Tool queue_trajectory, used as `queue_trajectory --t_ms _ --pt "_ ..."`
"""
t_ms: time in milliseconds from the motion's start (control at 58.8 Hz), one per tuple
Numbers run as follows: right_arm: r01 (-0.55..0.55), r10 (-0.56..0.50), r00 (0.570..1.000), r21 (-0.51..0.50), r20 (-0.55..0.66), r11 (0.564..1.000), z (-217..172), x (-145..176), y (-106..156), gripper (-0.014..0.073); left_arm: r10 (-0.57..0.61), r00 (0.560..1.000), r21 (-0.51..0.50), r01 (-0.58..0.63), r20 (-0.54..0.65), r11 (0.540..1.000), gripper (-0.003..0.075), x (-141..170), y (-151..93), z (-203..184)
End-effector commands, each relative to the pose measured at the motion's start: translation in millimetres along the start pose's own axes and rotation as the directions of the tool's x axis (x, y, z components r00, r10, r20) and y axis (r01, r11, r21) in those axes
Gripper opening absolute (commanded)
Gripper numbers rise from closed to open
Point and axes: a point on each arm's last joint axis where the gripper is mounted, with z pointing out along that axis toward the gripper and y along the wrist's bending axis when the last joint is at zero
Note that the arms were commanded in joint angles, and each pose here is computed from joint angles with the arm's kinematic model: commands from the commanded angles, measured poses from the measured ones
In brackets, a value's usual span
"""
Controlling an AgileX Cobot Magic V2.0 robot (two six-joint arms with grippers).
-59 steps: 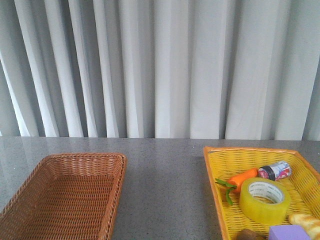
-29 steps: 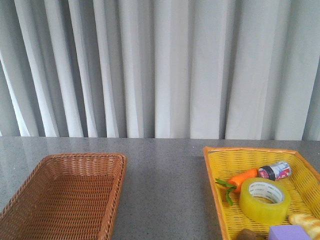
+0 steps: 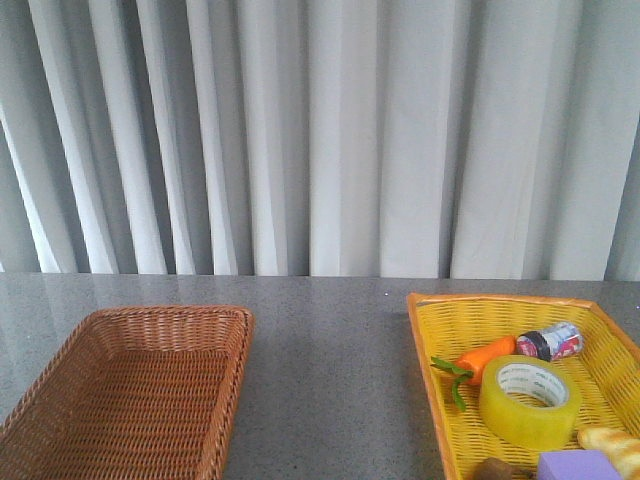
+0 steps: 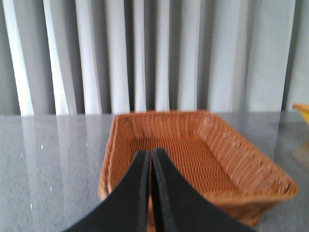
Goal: Transfer tape with both arms
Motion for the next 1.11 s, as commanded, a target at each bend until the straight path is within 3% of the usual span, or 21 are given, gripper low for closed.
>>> queue_trajectory --t_ms 0,272,476,698,834,1089 --pt "0.014 -0.014 0.996 0.001 0.088 1.0 -2.8 -36.1 3.8 -0.0007 -0.027 0.995 0.009 0.026 0.094 1.0 -0.0006 -37.9 -3.2 -2.6" --pt "0.088 -0.087 0.99 0.012 -0.111 0.996 11.2 -97.7 11.2 -0.0007 -0.012 0.994 0.015 0.014 -0.108 1.0 -0.0006 -102.0 -10.7 33.7" --pt "0.122 -0.11 0.941 0.019 -0.32 0.992 37.4 -127.4 13.1 -0.0007 0.009 0.954 0.016 -0.005 -0.298 1.0 -0.0006 -127.8 -13.5 78.4" --pt "0.164 -0.13 0.858 0.026 -0.496 0.986 61.1 -124.3 9.6 -0.0007 0.005 0.878 0.012 0.0 -0.479 1.0 -0.0006 -114.5 -12.9 109.3" --pt "0.164 -0.128 0.843 0.024 -0.522 0.986 66.6 -121.0 9.1 -0.0007 0.004 0.823 0.011 0.003 -0.568 1.0 -0.0006 -102.7 -12.4 115.0" --pt "0.155 -0.121 0.848 0.024 -0.517 0.988 67.4 -121.3 9.6 -0.0004 0.003 0.819 0.009 0.003 -0.573 1.0 -0.0005 -100.6 -12.0 119.0"
